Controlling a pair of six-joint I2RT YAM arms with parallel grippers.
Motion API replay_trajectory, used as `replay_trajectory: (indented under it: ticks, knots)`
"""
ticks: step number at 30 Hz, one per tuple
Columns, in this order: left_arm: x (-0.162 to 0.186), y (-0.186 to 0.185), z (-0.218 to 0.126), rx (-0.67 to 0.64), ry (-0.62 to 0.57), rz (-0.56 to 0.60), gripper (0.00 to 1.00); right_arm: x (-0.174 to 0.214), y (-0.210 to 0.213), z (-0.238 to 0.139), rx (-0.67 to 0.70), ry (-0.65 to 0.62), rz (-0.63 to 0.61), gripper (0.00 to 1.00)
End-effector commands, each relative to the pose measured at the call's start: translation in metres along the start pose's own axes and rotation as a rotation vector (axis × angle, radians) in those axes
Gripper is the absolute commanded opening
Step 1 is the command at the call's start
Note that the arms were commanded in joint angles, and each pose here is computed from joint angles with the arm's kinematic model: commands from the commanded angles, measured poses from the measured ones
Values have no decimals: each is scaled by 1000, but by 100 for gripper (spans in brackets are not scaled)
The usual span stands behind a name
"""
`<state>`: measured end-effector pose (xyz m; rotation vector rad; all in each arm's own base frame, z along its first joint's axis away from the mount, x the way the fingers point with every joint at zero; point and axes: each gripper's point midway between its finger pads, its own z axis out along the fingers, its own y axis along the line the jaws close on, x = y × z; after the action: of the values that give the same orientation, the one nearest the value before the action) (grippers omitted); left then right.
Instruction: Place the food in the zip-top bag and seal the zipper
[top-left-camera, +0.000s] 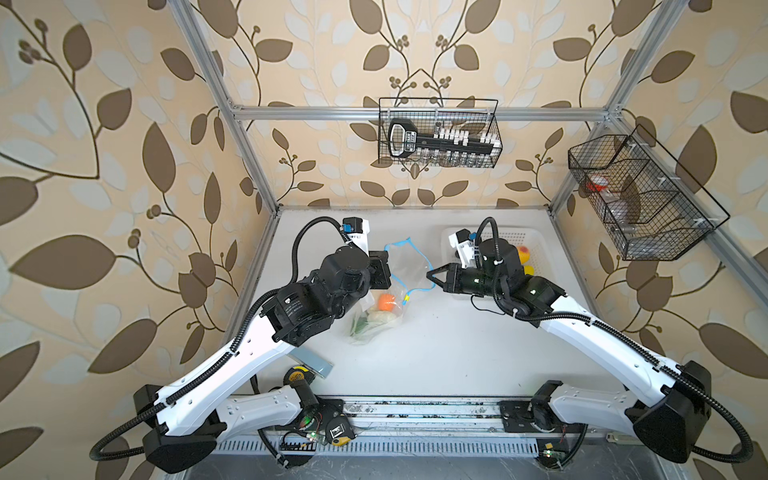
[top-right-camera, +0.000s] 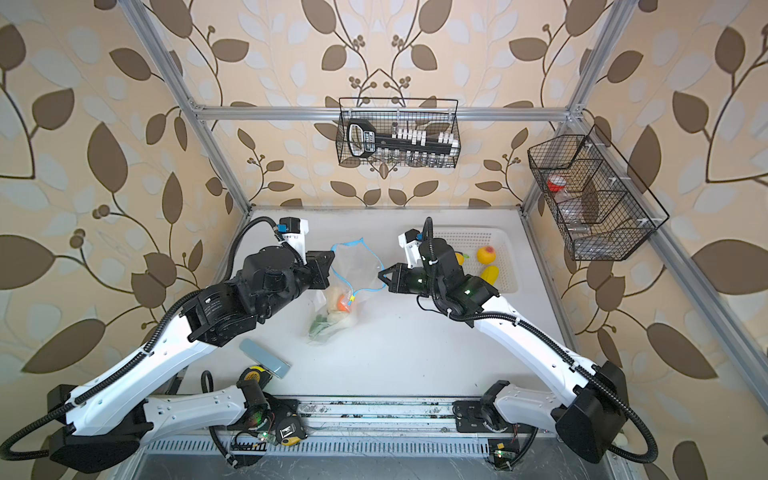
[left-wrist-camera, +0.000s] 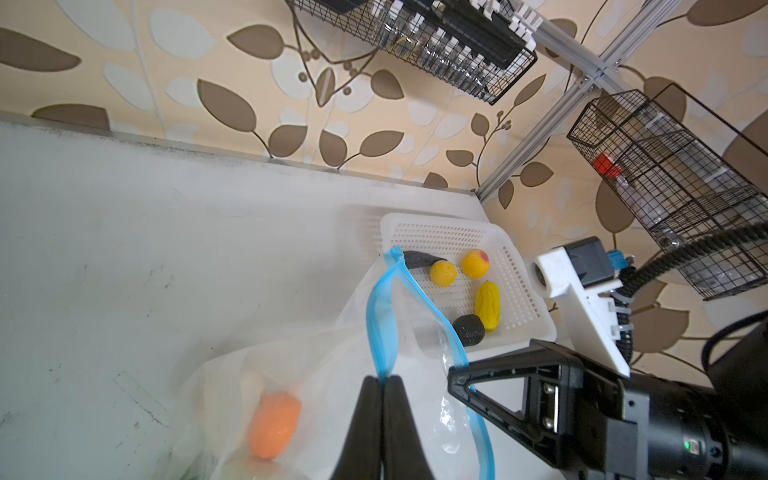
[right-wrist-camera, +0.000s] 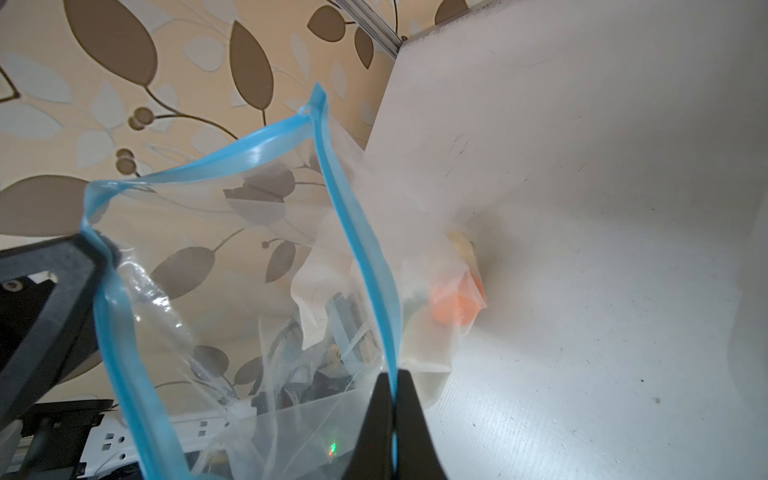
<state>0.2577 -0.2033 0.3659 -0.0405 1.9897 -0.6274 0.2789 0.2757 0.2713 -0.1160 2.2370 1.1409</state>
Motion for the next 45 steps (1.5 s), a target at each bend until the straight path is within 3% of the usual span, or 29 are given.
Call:
replay_trajectory:
  ticks: [1,17,45]
  knots:
    - [-25,1,-12,-3,-91,-5,0,-4,-1,4,19,-10,-23,1]
    - [14,6,15,-6,4,-15,0,31,-37,17,71,51,32,4]
    - [74,-14,58,84,200,-86,0,36,-83,9,193,44,86,6]
